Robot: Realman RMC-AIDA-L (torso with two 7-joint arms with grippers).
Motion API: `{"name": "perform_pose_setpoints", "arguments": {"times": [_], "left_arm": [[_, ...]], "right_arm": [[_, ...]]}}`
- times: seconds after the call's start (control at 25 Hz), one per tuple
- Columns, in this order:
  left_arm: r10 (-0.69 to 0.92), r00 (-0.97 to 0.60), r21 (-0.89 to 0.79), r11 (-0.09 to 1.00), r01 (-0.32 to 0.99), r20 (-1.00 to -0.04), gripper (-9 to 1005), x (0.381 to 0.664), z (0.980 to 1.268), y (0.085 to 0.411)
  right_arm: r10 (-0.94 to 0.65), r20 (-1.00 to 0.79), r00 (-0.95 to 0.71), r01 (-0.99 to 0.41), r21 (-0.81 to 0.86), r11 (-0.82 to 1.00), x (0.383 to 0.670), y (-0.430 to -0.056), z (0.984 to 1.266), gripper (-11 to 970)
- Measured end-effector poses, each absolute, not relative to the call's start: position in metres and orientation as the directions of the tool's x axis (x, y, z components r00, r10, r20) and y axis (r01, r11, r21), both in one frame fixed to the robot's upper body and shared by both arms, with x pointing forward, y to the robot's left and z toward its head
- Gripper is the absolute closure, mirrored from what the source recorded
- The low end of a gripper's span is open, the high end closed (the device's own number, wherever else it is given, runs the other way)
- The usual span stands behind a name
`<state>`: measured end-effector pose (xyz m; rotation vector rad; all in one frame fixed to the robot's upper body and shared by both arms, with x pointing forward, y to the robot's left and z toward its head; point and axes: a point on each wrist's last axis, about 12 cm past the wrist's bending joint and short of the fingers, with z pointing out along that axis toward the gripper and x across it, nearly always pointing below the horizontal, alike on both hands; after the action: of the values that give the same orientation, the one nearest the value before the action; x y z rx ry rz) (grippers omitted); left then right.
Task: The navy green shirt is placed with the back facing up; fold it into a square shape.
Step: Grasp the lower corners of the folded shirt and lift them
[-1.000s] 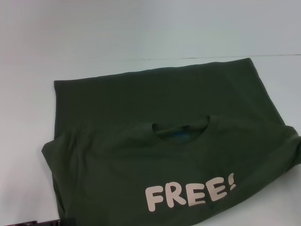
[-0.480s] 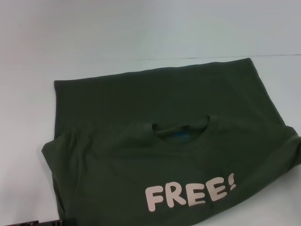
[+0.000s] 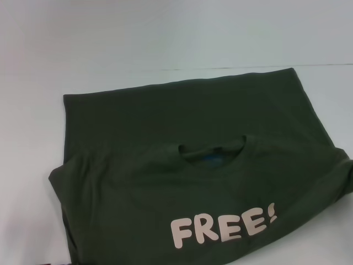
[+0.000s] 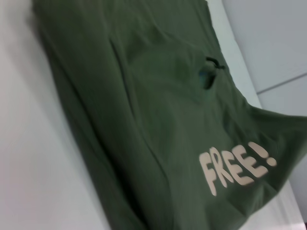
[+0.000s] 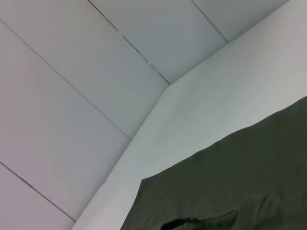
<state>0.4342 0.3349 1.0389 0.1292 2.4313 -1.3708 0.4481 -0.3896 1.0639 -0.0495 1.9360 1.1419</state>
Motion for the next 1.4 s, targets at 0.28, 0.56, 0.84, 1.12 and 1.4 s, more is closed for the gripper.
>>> {"name": "perform_pose_setpoints", "arguments": {"times": [0.28,0.56,0.84,1.12,1.4], "left_arm": [[-0.071,-0.937,-0.816,0.517,0.259,-0.342,284,0.4352,1.0402,0.3320],[-0.071,-0.936,-0.810,0.527,0.258,-0.344,287,0.4360,1.0401,0.3333],[-0.059,-0.941,-0.803,0.541,0.252,-0.334,287,0.4361,1.0403,0.3359],[-0.050,-0.944,-0.789,0.564,0.242,-0.326,288,0.4381,1.0384,0.3372],[-0.040,-0.944,-0.794,0.553,0.253,-0.328,288,0.4408,1.0399,0.3344]], "right_arm": [[0.367,-0.689,-0.625,-0.426,0.695,0.580,0.4475,-0.3902,1.0641,914],[0.367,-0.690,-0.623,-0.427,0.694,0.579,0.4473,-0.3907,1.0646,913],[0.367,-0.690,-0.624,-0.428,0.694,0.579,0.4472,-0.3907,1.0646,912],[0.368,-0.690,-0.624,-0.426,0.695,0.579,0.4471,-0.3907,1.0644,912],[0.369,-0.689,-0.624,-0.426,0.695,0.579,0.4466,-0.3909,1.0643,911]]}}
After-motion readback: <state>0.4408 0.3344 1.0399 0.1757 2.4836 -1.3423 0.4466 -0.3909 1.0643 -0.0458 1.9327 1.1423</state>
